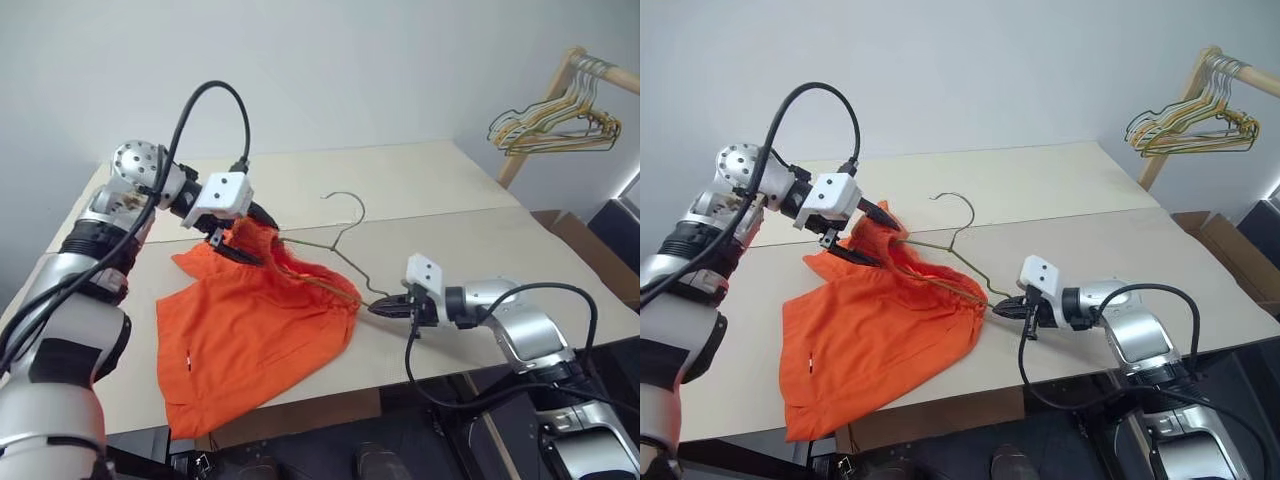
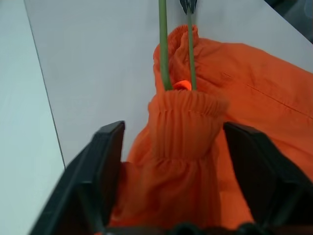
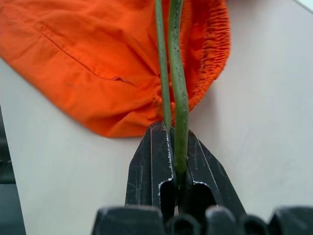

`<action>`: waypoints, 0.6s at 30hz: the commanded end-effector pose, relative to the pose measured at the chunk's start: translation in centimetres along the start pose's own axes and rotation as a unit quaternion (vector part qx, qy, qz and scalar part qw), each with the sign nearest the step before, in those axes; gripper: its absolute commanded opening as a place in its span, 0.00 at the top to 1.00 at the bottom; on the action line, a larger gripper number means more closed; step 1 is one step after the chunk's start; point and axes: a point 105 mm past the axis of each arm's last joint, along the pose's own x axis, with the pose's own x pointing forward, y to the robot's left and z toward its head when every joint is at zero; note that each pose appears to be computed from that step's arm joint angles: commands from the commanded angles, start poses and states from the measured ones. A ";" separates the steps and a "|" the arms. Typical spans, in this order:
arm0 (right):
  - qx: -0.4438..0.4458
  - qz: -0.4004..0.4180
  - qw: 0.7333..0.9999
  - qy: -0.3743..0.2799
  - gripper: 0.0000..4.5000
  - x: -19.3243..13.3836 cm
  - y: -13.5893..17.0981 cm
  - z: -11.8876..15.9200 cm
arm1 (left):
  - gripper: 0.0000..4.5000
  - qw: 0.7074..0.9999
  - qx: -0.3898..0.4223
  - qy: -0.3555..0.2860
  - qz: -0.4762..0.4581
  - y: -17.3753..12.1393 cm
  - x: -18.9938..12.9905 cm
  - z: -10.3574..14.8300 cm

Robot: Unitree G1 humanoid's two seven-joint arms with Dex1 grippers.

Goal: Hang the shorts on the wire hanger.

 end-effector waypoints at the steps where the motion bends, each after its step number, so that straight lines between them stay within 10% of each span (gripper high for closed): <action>1: -0.034 -0.001 0.999 -0.017 1.00 -0.4 -0.1 2.2 | 0.50 1.000 0.018 0.017 -0.007 0.5 0.0 0.4; 7: -0.037 -0.003 0.999 -0.010 1.00 -0.5 0.0 2.1 | 0.97 1.000 0.016 0.009 -0.006 0.8 0.4 0.6; 18: -0.122 -0.045 0.991 -0.010 1.00 0.2 -0.2 2.1 | 0.99 1.000 0.020 -0.004 -0.001 0.6 0.6 0.5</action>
